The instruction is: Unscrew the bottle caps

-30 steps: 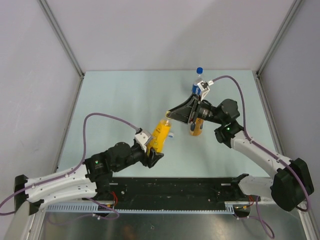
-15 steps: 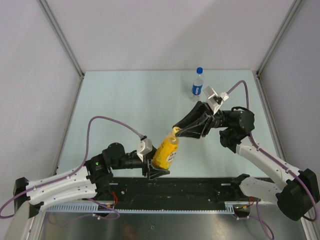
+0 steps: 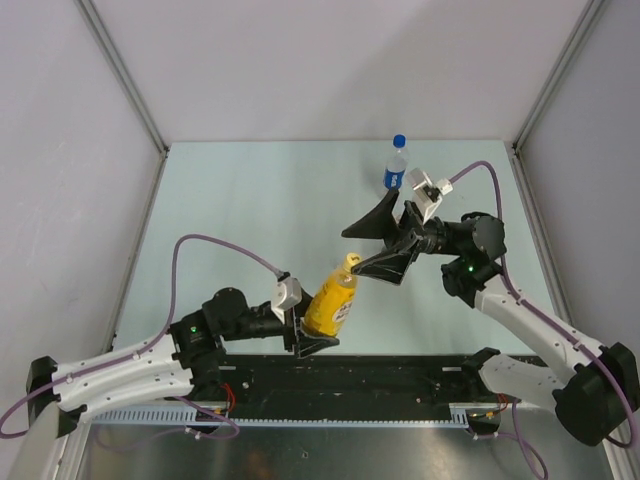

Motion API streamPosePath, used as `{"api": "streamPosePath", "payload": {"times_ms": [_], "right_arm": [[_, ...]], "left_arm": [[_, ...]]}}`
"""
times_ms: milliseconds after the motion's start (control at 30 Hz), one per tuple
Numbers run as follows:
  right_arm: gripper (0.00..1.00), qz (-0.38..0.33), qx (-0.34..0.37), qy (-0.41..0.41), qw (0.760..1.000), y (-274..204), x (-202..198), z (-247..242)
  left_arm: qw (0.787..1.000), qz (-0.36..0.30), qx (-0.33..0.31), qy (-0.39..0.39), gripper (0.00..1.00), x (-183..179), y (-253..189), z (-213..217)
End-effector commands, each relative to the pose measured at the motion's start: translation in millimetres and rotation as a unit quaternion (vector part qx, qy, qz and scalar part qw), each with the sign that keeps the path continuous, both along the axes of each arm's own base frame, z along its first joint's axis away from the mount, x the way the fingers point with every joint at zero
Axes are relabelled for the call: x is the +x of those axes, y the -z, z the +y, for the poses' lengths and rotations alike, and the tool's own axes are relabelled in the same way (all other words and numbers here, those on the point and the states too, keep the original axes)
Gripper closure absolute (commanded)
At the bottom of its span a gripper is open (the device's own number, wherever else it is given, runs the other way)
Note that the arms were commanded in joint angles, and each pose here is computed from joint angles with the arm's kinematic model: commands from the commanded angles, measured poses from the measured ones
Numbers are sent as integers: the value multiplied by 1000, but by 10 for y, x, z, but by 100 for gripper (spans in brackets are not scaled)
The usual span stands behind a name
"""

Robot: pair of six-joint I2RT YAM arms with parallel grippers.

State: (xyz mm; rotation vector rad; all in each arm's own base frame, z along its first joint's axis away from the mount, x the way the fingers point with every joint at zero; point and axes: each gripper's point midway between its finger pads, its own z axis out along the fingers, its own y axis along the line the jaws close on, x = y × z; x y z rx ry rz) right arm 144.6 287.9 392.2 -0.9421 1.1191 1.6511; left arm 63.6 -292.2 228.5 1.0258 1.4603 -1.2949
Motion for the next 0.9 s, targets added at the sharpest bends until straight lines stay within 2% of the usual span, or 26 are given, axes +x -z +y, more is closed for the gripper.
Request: {"api": "streamPosePath", "payload": {"times_ms": [0, 233, 367, 533, 667, 867], "right_arm": [[1, 13, -4, 77, 997, 41, 218, -52], [1, 2, 6, 133, 991, -59, 267, -164], [1, 22, 8, 189, 982, -56, 415, -211], [1, 88, 7, 277, 957, 19, 752, -296], [1, 158, -20, 348, 924, 161, 1061, -364], [1, 223, -72, 382, 894, 416, 1341, -279]], "left_arm": [[997, -62, -28, -41, 98, 167, -240, 17], [985, -52, 22, -161, 97, 554, 40, 204], [974, -43, 56, -215, 98, 733, 215, 280], [959, -31, 113, -258, 99, 903, 439, 298], [938, -27, 169, -300, 100, 1049, 600, 367], [905, -30, 226, -359, 100, 1203, 706, 472]]}}
